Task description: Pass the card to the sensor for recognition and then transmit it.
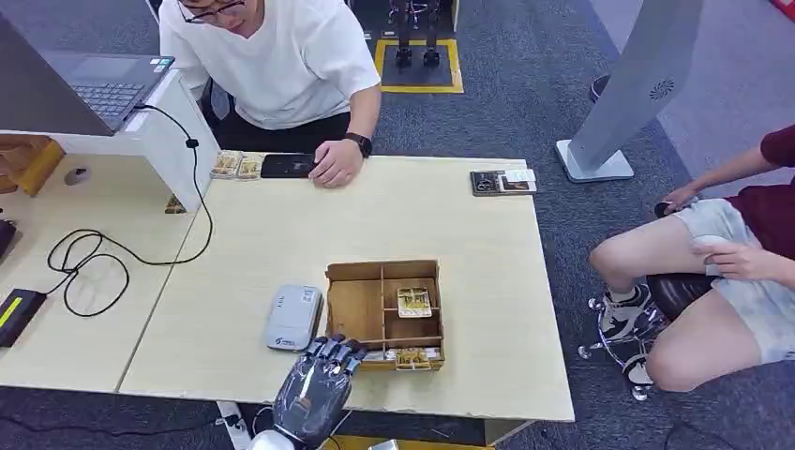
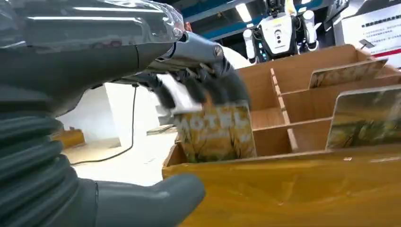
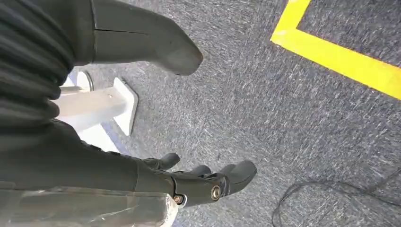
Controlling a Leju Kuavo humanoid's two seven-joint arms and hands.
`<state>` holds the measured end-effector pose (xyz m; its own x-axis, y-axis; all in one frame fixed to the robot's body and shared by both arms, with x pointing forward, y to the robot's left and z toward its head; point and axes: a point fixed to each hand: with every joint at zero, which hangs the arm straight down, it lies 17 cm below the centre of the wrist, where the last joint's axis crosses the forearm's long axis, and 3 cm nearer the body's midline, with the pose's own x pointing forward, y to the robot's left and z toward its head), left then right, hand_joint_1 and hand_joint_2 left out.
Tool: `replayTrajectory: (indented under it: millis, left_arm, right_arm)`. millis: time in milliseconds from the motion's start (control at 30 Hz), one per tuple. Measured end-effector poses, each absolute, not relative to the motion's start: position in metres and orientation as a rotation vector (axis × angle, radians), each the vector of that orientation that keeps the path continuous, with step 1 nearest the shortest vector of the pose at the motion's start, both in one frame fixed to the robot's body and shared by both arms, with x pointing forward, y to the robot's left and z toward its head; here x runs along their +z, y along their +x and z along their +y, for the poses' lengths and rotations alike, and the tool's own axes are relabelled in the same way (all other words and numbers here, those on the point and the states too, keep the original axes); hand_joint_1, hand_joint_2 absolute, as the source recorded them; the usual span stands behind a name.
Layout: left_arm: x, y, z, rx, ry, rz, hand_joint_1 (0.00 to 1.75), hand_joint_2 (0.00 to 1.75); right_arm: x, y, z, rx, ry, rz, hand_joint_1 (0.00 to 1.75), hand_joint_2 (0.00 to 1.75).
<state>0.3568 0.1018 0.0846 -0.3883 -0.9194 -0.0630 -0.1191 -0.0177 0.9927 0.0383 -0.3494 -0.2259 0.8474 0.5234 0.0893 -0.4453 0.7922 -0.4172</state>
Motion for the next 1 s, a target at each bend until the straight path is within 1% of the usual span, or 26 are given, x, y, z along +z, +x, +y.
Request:
replayTrajectory:
  millis: [367,800,1000]
  left_arm:
    - [0.100,0.355,0.097,-1.385,1.084,-1.635,1.75,1.75]
    - [0.105,0.350,0.097,-1.372,1.096,-1.673,1.75,1.75]
    - [0.128,0.341,0.098,-1.240,1.102,-1.817,1.75,1.75]
  right_arm:
    - [-0.225,0.038,-0.345,0.543,-0.389,-0.202,0.00,1.75]
    - [-0.224,0.040,-0.346,0.552,-0.395,-0.204,0.00,1.75]
    - [-0.224,0.039,-0.346,0.548,-0.396,-0.207,0.00,1.75]
